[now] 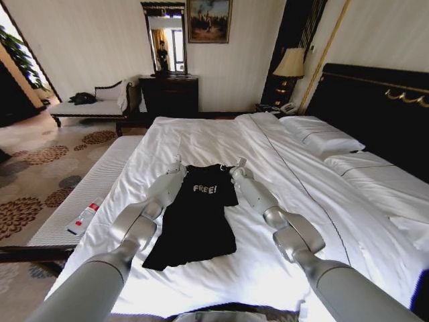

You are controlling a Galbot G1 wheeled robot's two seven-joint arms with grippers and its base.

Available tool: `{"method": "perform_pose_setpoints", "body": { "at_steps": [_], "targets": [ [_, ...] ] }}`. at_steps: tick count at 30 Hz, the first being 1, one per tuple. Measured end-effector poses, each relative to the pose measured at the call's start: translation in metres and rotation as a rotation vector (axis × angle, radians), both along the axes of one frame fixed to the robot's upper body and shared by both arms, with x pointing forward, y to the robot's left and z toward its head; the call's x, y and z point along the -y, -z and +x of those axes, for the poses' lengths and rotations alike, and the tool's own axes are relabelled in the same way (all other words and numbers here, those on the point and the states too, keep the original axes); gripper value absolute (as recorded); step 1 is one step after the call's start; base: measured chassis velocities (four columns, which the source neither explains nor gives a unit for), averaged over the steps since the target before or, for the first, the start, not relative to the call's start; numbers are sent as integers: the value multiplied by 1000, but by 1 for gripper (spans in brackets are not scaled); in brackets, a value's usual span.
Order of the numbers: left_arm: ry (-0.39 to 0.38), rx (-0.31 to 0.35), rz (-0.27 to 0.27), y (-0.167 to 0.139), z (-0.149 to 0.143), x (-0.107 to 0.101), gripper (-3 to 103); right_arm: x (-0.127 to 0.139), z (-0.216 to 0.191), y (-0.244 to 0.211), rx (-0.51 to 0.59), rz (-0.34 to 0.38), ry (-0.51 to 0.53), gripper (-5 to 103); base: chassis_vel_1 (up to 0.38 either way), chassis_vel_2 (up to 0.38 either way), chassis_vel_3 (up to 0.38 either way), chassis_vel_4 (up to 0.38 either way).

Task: Fold the clothes on the bed.

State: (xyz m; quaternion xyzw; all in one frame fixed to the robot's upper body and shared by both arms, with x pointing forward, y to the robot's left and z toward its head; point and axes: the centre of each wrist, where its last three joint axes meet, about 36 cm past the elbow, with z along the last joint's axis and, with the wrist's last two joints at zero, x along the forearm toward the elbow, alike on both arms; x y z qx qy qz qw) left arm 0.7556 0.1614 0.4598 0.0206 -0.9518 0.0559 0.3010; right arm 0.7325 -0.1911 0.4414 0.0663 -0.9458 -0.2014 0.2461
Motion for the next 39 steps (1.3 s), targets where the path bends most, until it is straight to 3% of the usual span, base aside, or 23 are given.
{"method": "perform_pose_setpoints", "body": {
  "at_steps": [2,3,6,8,11,13,17,19,21,22,25,26,30,34,39],
  "targets": [
    [-4,3,0,-3,1,-2,43,1,0,-1,2,-1,-2,46,0,0,0,0],
    [-5,4,1,-4,2,-2,48,1,0,-2,3,-1,-2,46,0,0,0,0],
    [-19,16,7,-10,5,-10,64,2,-1,-9,10,-2,-2,62,0,0,0,0],
    [-20,17,8,-11,6,-10,64,2,-1,-9,10,-3,-2,62,0,0,0,0],
    [-36,29,18,-14,6,-16,81,5,-2,-20,20,10,12,79,0,0,0,0],
    [-42,33,17,-16,6,-18,86,7,-3,-25,24,17,13,84,0,0,0,0],
    [-54,42,-28,-27,-4,-35,98,17,-14,-44,25,67,12,98,0,0,0,0],
    [-52,47,-36,-28,-8,-39,98,19,-17,-48,25,77,12,98,0,0,0,0],
    [-37,69,-64,-34,-31,-63,100,30,-34,-54,16,118,13,100,0,0,0,0],
    [-37,69,-64,-34,-31,-63,100,30,-34,-54,16,118,13,100,0,0,0,0],
    [-7,91,-53,-33,-81,-101,100,65,-63,-52,7,104,21,100,0,0,0,0],
    [-7,91,-53,-33,-81,-101,100,65,-63,-52,7,104,21,100,0,0,0,0],
    [34,150,-93,-24,-140,-131,100,89,-95,-44,-17,73,10,100,0,0,0,0],
    [50,181,-100,-21,-163,-141,100,94,-112,-43,-27,77,10,100,0,0,0,0],
    [68,216,-174,-18,-208,-162,100,104,-156,-50,-30,80,3,100,0,0,0,0]
  ]
}}
